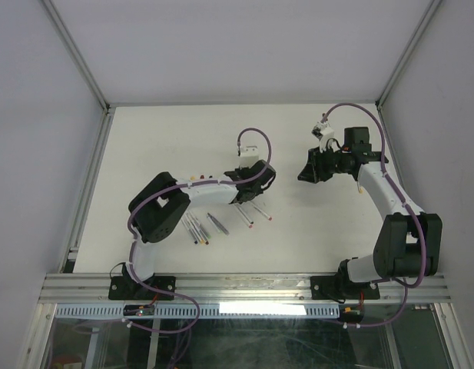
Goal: Open the pen caps
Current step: Place the pen cap at the center of the board.
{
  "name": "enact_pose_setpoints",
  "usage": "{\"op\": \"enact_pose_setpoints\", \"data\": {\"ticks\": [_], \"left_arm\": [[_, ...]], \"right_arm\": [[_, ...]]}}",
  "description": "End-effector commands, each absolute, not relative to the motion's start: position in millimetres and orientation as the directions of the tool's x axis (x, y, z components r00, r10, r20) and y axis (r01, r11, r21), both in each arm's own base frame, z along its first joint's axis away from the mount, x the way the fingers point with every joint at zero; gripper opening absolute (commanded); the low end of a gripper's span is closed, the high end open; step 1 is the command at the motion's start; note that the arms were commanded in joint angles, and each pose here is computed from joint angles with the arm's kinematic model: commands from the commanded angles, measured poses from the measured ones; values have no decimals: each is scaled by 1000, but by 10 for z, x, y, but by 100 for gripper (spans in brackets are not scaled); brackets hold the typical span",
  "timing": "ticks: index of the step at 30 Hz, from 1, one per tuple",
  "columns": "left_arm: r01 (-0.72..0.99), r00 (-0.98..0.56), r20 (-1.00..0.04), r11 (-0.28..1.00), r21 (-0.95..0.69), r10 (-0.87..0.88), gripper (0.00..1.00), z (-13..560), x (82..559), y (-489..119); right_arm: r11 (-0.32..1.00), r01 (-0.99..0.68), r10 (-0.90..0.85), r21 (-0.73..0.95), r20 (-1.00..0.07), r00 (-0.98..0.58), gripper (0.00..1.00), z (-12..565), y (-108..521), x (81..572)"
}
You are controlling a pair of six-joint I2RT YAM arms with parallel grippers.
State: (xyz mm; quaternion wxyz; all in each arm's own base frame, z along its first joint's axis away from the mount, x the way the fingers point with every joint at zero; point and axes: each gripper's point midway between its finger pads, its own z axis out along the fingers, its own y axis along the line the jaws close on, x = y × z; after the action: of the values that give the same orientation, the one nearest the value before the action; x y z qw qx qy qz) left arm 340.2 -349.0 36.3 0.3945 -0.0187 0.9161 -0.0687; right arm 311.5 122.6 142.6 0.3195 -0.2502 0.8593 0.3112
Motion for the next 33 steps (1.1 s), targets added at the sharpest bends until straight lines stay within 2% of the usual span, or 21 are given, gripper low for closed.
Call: {"op": "enact_pose_setpoints", "data": {"ticks": [1, 6, 13, 33], "left_arm": [[3, -666, -740, 992, -129, -94, 6, 451, 3558, -3461], [-1, -678, -731, 994, -109, -81, 12, 380, 3584, -3417], [1, -683, -726, 994, -105, -76, 16, 367, 3580, -3417], [51, -647, -757, 986, -157, -87, 29, 795, 3619, -3511]], "right_arm": [[668, -661, -224, 343, -754, -618, 39, 1608, 1225, 3155], [668, -658, -220, 347, -753, -620, 38, 1605, 1219, 3155], [669, -656, -217, 349, -752, -622, 38, 1599, 1211, 3159], [667, -653, -207, 358, -753, -625, 39, 1610, 1197, 3161]]}}
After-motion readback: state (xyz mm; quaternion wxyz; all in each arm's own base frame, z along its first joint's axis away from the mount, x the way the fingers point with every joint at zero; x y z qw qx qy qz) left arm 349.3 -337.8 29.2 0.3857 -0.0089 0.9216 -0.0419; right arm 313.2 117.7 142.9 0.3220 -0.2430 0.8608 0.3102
